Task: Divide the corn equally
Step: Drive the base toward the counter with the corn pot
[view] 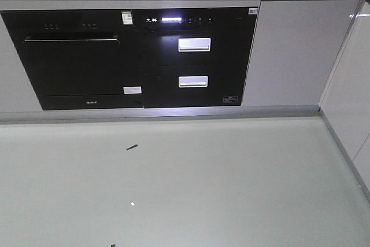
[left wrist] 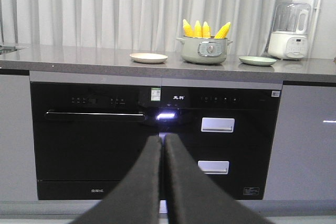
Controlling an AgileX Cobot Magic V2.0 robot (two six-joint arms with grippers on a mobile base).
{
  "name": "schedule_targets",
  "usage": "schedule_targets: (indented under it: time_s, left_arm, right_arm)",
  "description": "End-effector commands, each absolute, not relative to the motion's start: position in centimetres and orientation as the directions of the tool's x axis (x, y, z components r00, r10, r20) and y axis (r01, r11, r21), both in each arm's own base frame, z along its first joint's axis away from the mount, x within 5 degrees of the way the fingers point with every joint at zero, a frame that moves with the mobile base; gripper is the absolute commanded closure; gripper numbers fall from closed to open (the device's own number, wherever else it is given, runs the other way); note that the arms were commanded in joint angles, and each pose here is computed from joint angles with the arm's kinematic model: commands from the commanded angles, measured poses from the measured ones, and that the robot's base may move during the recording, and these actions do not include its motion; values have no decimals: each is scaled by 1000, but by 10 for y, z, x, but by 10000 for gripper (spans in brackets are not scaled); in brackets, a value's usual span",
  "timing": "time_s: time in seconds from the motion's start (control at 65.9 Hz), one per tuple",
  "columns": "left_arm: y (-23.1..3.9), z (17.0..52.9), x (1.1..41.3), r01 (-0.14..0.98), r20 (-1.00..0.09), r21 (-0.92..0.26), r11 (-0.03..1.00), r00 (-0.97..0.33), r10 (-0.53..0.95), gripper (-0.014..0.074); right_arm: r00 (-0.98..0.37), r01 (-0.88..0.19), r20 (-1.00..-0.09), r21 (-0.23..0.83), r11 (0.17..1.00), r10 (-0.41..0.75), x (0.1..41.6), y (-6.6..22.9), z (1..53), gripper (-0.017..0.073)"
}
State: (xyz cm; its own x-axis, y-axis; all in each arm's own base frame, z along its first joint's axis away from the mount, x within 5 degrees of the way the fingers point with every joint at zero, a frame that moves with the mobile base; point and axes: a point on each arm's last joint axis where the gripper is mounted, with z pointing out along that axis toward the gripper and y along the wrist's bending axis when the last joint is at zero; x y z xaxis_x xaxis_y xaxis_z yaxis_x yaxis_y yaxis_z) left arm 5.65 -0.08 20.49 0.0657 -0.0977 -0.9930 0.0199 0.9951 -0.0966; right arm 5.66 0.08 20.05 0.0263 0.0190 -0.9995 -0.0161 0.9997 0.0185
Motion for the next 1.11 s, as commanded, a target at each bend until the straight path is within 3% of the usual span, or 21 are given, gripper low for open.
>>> schedule_targets:
  time_s: [0.0, 1.092]
  left_arm:
    - [-1, 218, 53, 27, -980, -99, 995, 172, -102, 600]
    - [-1, 218, 53, 27, -980, -99, 995, 172, -102, 600]
  right_arm:
    - [95, -18, -995, 2, 1000, 4, 56, 1, 205, 565]
    - [95, -18, -995, 2, 1000, 4, 56, 1, 205, 564]
